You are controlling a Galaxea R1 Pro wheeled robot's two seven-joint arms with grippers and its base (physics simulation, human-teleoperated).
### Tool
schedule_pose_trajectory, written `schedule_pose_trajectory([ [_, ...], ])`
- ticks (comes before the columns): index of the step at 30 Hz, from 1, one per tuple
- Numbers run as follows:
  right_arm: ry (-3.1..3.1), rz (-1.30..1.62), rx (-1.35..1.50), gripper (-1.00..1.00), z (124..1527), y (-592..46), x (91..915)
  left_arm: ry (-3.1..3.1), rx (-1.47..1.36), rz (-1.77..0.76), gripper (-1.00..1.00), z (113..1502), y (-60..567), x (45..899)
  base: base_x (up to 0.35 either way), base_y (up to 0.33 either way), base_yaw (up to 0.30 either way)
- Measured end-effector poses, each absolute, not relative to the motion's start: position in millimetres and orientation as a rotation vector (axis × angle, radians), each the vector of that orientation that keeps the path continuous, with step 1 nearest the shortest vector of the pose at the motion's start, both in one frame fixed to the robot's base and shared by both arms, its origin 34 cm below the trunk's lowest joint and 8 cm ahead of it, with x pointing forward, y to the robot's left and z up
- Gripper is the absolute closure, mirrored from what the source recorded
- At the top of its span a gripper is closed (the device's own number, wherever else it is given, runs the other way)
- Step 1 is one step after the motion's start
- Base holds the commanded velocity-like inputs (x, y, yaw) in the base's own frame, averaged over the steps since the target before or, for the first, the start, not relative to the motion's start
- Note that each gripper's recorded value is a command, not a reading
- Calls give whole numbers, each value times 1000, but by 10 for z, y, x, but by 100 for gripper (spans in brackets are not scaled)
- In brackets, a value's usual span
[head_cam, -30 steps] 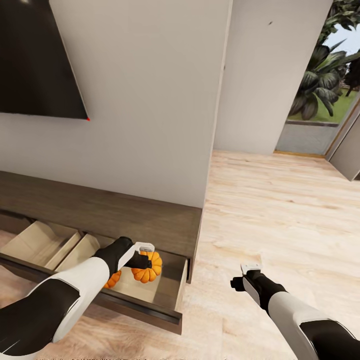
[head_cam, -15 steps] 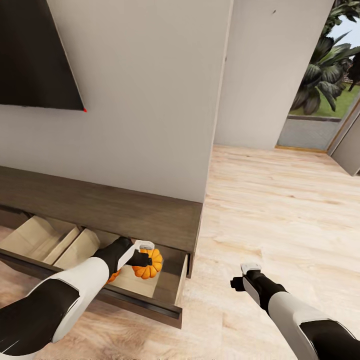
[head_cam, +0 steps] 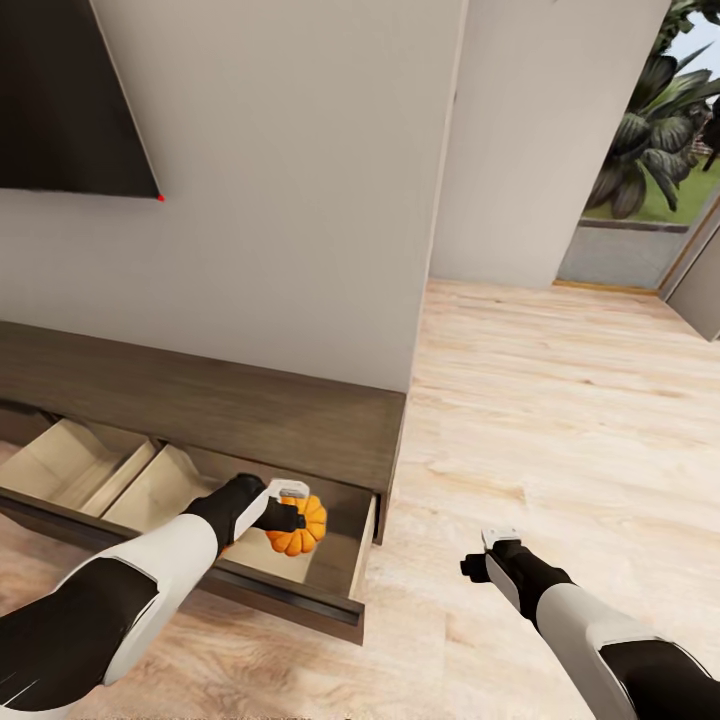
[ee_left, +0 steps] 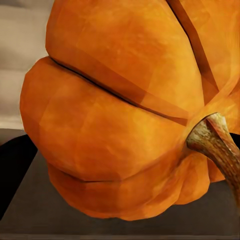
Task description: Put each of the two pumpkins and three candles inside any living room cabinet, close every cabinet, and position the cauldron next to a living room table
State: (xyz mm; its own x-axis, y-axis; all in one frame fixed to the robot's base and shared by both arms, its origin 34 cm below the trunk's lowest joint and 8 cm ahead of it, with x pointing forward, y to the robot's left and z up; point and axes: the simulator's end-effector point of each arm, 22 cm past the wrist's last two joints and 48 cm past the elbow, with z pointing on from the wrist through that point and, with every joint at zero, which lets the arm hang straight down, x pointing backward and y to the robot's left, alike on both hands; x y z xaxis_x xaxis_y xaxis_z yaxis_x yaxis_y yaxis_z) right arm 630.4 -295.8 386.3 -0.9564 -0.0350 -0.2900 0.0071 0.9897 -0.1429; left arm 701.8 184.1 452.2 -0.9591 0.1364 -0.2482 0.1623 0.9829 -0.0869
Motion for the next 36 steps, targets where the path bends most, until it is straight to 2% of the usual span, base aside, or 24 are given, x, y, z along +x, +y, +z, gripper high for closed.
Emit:
schedule_pose_trajectory([
  [17, 2868, -168, -25, -100, 3470, -2908, 6176, 2905, 230, -167, 100, 4137, 1818, 6933, 0, 0, 0],
  [24, 2874, -169, -25, -100, 3437, -2907, 6154, 2916, 229, -169, 100, 4088, 1824, 6899, 192, 0, 0],
  [36, 2876, -169, -25, -100, 3342, -2902, 6133, 2921, 231, -160, 100, 3982, 1841, 6867, 13, 0, 0],
])
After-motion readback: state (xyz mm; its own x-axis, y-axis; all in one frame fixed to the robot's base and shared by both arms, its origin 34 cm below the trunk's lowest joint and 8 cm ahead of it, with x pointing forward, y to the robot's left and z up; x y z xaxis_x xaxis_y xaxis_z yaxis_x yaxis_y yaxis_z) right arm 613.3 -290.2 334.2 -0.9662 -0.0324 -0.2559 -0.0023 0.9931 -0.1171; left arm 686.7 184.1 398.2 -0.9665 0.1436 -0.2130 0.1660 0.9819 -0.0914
